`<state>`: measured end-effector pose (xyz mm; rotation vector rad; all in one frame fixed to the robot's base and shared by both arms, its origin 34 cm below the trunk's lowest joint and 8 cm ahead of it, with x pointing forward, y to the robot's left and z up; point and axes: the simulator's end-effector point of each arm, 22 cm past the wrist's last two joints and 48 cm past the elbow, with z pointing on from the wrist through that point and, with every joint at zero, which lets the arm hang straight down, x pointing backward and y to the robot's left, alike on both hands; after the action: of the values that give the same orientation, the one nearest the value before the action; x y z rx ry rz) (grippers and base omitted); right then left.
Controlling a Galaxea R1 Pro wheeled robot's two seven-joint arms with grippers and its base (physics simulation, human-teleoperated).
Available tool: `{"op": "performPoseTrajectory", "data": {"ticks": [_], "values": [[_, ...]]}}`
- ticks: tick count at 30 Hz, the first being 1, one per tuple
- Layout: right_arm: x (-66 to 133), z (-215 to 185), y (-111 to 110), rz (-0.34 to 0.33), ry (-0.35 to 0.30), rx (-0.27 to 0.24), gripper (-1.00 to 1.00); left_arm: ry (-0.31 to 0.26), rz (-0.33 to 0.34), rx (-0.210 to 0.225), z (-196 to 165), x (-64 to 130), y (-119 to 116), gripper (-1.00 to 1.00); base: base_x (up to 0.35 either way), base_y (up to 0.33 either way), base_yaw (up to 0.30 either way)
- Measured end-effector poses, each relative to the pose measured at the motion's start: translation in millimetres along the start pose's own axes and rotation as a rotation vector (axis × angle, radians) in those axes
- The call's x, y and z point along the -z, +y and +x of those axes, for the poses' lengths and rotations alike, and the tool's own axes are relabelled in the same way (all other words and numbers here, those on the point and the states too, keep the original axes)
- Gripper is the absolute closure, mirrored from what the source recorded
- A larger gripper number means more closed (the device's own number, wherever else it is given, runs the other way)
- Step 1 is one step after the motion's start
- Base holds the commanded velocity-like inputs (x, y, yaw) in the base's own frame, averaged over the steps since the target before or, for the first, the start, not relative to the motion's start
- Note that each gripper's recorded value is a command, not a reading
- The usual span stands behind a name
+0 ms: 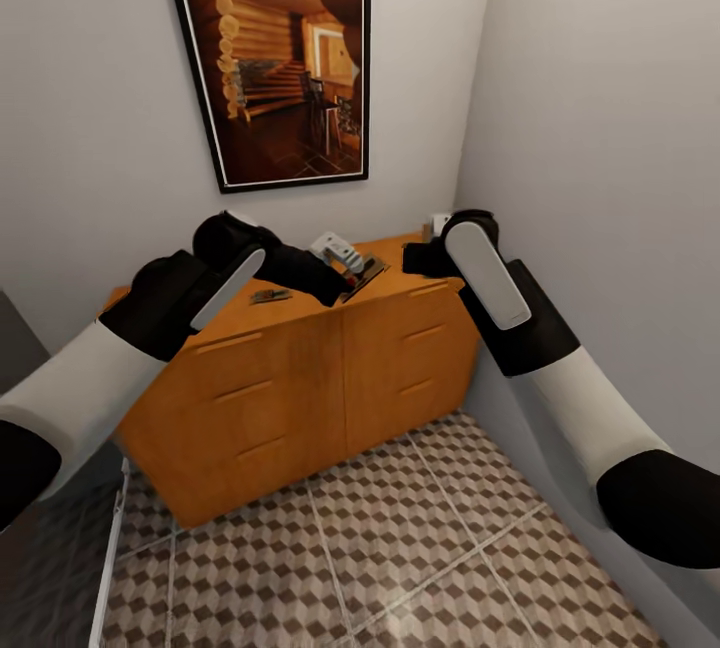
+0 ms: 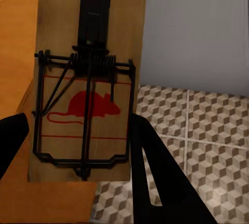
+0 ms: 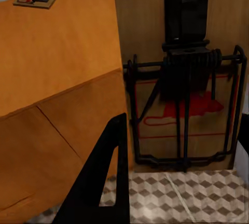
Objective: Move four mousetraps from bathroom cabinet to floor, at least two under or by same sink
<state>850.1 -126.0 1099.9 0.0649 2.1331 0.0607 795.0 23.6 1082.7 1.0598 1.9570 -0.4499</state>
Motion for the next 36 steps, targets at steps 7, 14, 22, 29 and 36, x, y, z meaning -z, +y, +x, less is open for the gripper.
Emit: {"op": "performPoseTrajectory", "data": {"ticks": [7, 14, 22, 29, 36], "values": [[-2.6, -15.2, -63.7, 0.147, -0.054, 0.016, 1.0, -0.001, -0.041, -0.011, 7.6, 17.5, 18.6, 1.0, -0.174, 0.0, 0.0], [-8.7, -8.5, -110.2, 0.227, -0.044, 0.021, 1.0, 0.055, -0.046, 0.043, 41.4, 4.9, 28.4, 1.0, -0.013, 0.0, 0.0], [-24.2, 34.1, -159.7, 0.301, 0.023, 0.024, 1.0, 0.157, -0.05, 0.138, 92.7, -16.4, 42.6, 1.0, 0.0, 0.0, 0.0], [-32.1, 59.2, -166.8, 0.313, 0.065, 0.028, 1.0, 0.241, -0.031, 0.16, 138.3, -34.4, 30.8, 1.0, -0.095, 0.0, 0.0], [-42.7, 104.4, -170.7, 0.318, 0.138, 0.037, 1.0, 0.368, -0.004, 0.229, 205.8, -58.4, 16.4, 1.0, -0.28, 0.0, 0.0]]}}
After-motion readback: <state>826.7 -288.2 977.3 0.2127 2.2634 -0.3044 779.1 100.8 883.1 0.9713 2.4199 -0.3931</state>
